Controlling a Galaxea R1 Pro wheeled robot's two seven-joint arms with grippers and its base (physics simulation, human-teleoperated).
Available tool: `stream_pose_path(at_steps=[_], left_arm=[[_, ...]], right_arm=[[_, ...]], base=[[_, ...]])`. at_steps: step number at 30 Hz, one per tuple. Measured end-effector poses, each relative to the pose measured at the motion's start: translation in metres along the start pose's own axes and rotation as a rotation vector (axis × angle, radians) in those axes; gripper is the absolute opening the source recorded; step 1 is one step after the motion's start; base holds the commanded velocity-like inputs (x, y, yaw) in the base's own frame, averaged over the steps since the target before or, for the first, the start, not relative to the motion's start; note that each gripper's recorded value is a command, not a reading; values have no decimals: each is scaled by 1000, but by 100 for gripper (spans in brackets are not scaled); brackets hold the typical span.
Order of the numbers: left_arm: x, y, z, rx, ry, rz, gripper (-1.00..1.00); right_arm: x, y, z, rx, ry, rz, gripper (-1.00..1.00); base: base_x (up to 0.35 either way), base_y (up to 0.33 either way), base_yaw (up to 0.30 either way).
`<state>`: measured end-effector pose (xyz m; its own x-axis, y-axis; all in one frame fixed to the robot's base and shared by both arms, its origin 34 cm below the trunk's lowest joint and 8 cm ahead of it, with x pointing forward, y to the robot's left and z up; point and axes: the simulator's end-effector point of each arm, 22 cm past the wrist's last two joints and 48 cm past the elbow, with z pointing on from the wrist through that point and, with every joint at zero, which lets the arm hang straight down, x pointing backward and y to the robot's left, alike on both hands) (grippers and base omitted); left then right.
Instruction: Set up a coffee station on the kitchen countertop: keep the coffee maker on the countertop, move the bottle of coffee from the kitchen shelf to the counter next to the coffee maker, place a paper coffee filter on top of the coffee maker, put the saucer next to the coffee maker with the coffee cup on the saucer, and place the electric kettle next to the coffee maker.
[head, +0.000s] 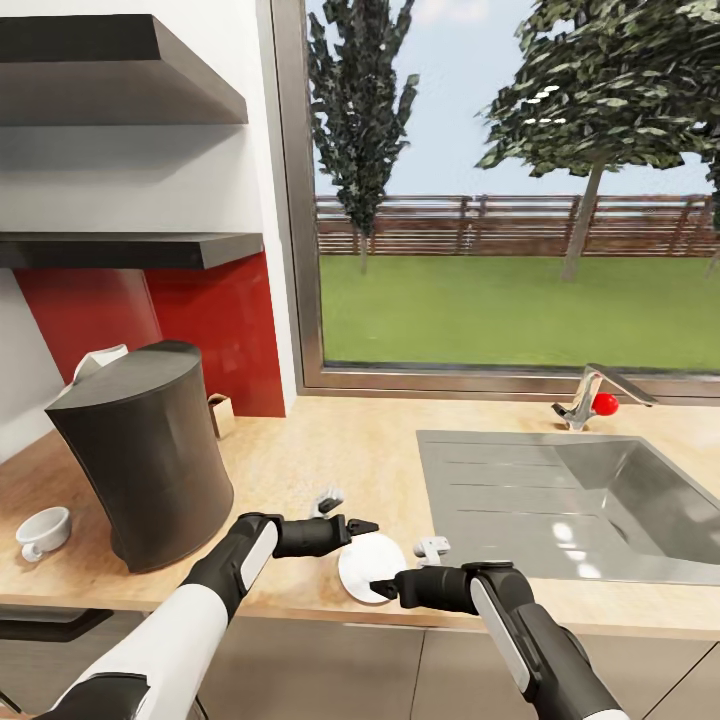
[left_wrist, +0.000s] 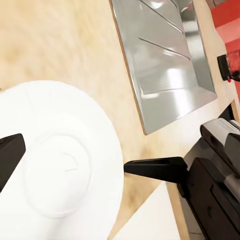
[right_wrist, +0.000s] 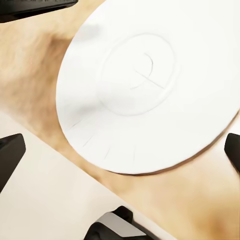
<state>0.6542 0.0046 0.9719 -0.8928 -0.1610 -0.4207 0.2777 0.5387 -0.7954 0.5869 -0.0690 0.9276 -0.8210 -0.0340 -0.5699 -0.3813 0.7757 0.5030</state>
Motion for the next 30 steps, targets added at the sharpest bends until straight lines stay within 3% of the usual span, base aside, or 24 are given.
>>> stream_pose_path(at_steps=[23, 30], left_arm=[[-1, 11, -7, -22, -1, 1, 100], [3, 30, -12, -70, -5, -19, 100]], right_arm=[[0, 0, 0, 0, 0, 0, 100], [0, 0, 0, 0, 0, 0, 100]], base=[[0, 0, 0], [0, 0, 0]])
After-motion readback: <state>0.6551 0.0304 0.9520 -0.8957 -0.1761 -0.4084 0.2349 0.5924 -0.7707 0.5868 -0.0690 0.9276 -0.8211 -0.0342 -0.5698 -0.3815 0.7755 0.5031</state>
